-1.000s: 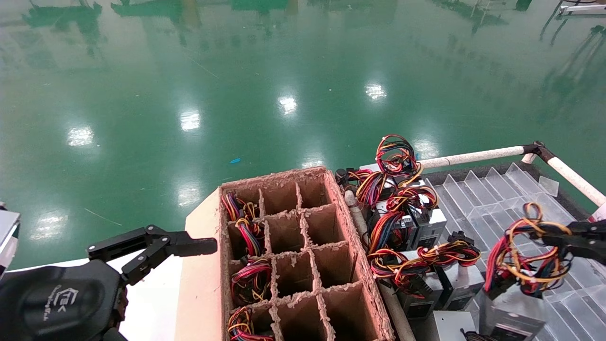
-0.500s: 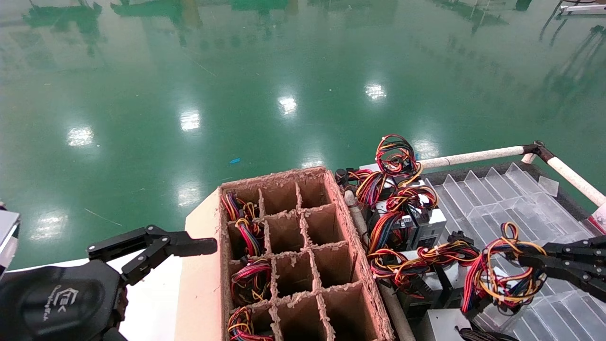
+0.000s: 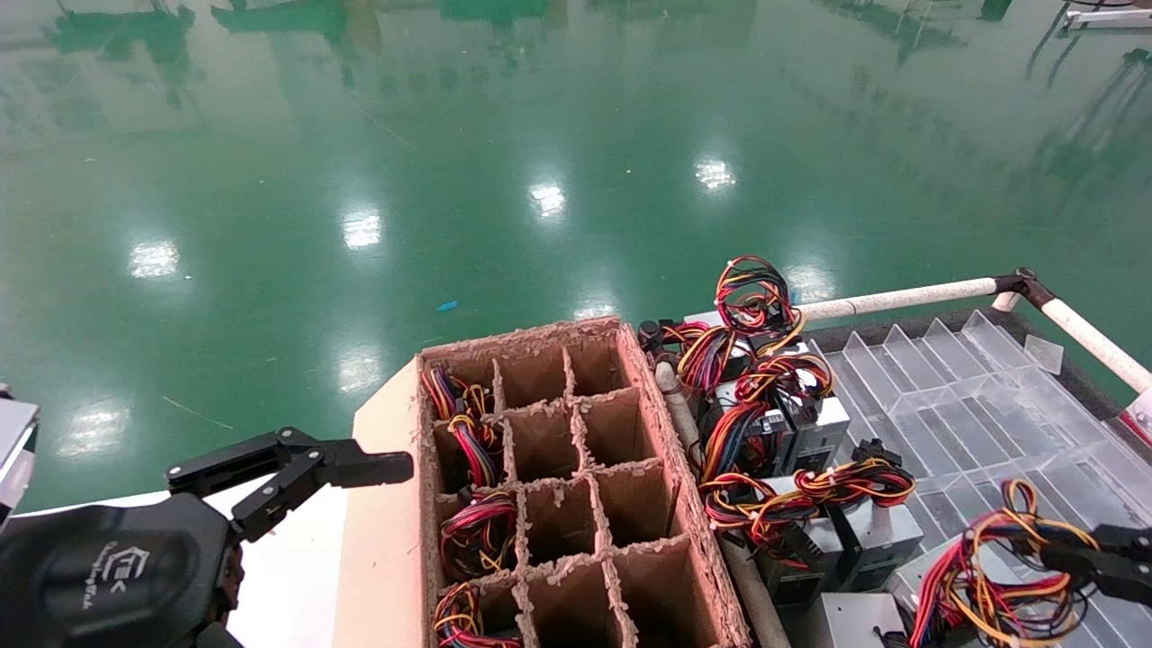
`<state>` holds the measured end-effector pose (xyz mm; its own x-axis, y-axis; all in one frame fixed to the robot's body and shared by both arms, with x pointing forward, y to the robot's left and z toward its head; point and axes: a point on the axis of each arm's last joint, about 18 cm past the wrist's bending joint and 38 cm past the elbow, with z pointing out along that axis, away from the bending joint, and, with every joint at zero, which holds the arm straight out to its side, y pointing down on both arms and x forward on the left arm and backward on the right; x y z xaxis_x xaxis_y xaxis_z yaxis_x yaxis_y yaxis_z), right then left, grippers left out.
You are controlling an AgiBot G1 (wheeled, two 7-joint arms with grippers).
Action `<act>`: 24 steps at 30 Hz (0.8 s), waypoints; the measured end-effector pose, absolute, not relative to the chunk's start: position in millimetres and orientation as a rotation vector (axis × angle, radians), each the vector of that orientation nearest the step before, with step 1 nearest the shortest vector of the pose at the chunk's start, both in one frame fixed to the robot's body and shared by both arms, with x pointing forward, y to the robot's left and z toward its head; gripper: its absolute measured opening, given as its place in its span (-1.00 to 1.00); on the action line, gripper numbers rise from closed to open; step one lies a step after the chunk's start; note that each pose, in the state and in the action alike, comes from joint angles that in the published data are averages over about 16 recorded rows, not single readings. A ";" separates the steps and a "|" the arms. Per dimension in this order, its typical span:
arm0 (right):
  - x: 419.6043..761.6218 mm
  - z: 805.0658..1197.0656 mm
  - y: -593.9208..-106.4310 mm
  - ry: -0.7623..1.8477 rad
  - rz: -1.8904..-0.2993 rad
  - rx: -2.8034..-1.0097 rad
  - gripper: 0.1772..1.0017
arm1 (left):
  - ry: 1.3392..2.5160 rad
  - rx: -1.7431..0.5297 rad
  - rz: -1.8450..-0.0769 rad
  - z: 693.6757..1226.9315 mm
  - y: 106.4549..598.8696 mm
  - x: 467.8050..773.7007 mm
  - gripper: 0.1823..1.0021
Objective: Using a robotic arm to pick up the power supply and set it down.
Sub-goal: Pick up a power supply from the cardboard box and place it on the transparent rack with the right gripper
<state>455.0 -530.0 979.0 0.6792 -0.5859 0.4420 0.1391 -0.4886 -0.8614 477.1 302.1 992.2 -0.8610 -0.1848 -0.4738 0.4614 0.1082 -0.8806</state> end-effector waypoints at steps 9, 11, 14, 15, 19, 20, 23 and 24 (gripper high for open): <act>441.4 975.5 -547.7 0.404 -0.947 -1.935 -0.93 | 1.920 0.268 -1.803 992.2 302.1 477.1 1.00; 438.1 975.6 -551.2 0.415 -0.956 -1.943 -0.93 | 1.920 0.268 -1.803 992.2 302.1 477.1 1.00; 433.2 975.8 -555.9 0.430 -0.968 -1.953 -0.93 | 1.920 0.268 -1.803 992.2 302.1 477.1 1.00; 431.6 975.9 -557.3 0.434 -0.971 -1.957 -0.93 | 1.920 0.268 -1.803 992.2 302.1 477.1 1.00; 425.6 976.3 -561.6 0.449 -0.983 -1.967 -0.93 | 1.920 0.268 -1.803 992.2 302.1 477.1 1.00; 424.2 976.4 -562.5 0.453 -0.985 -1.970 -0.93 | 1.920 0.268 -1.803 992.2 302.1 477.1 1.00; 421.0 976.4 -565.1 0.464 -0.992 -1.980 -0.93 | 1.920 0.268 -1.803 992.2 302.1 477.1 1.00; 420.2 976.3 -565.9 0.467 -0.993 -1.984 -0.93 | 1.920 0.268 -1.803 992.2 302.1 477.1 1.00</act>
<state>420.2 -565.9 976.3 0.6152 -0.6321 0.4712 0.0402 -0.5718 -0.8194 477.1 302.1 992.2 -0.8610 -0.1848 -0.4738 0.4614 0.1082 -0.8806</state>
